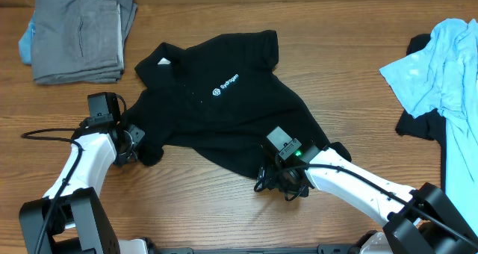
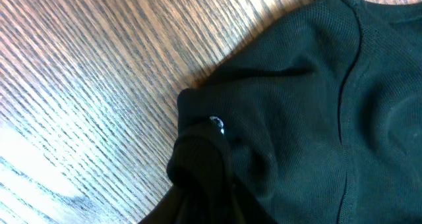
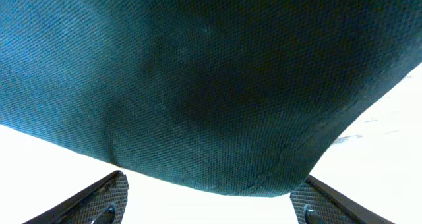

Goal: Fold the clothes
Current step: 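Grasp the shirt's lower right edge with the right gripper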

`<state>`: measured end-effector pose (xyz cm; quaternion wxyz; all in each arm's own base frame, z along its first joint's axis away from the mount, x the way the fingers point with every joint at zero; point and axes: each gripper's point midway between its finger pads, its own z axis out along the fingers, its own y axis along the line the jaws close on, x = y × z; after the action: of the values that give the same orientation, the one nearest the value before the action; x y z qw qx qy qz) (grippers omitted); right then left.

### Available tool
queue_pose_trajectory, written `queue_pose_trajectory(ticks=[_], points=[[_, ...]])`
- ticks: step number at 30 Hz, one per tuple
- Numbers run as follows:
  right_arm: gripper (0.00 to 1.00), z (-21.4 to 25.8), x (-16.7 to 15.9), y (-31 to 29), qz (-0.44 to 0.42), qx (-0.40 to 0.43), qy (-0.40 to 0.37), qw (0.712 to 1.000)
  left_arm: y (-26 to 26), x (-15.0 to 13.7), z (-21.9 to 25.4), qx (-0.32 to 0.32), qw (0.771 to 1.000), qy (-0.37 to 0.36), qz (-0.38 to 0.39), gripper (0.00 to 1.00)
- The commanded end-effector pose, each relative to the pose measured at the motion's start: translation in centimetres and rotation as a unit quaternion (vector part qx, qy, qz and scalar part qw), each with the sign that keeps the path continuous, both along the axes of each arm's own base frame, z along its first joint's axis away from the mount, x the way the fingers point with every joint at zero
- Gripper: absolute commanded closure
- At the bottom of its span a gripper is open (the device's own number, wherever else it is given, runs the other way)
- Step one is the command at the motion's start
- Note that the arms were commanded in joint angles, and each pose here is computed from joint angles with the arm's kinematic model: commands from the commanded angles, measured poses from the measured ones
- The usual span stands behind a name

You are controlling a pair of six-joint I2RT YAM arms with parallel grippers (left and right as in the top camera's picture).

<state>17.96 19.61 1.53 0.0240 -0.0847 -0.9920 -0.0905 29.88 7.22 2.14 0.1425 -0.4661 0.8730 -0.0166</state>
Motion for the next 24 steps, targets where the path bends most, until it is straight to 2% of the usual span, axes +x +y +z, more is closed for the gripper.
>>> queue_pose_trajectory(ticks=[1, 5, 18, 20, 24], points=[[0.18, -0.2, 0.4, -0.6, -0.004, -0.014, -0.011, 1.000, 0.4, 0.5, 0.4, 0.007, 1.000, -0.005, 0.000, 0.73], [0.22, -0.4, 0.5, -0.8, -0.005, -0.022, -0.015, 1.000, 0.4, 0.5, 0.4, 0.007, 1.000, -0.005, 0.000, 0.73], [0.24, -2.6, -0.1, -1.5, -0.002, -0.054, 0.016, 0.998, 0.4, 0.6, 0.4, 0.007, 1.000, -0.007, 0.000, 0.75], [0.33, -2.7, -0.1, -1.6, -0.002, -0.056, 0.016, 0.998, 0.4, 0.6, 0.4, 0.007, 1.000, -0.007, 0.000, 0.75], [0.62, -2.7, -0.1, -1.7, -0.002, -0.058, 0.016, 0.998, 0.4, 0.6, 0.4, 0.007, 1.000, -0.007, 0.000, 0.79]])
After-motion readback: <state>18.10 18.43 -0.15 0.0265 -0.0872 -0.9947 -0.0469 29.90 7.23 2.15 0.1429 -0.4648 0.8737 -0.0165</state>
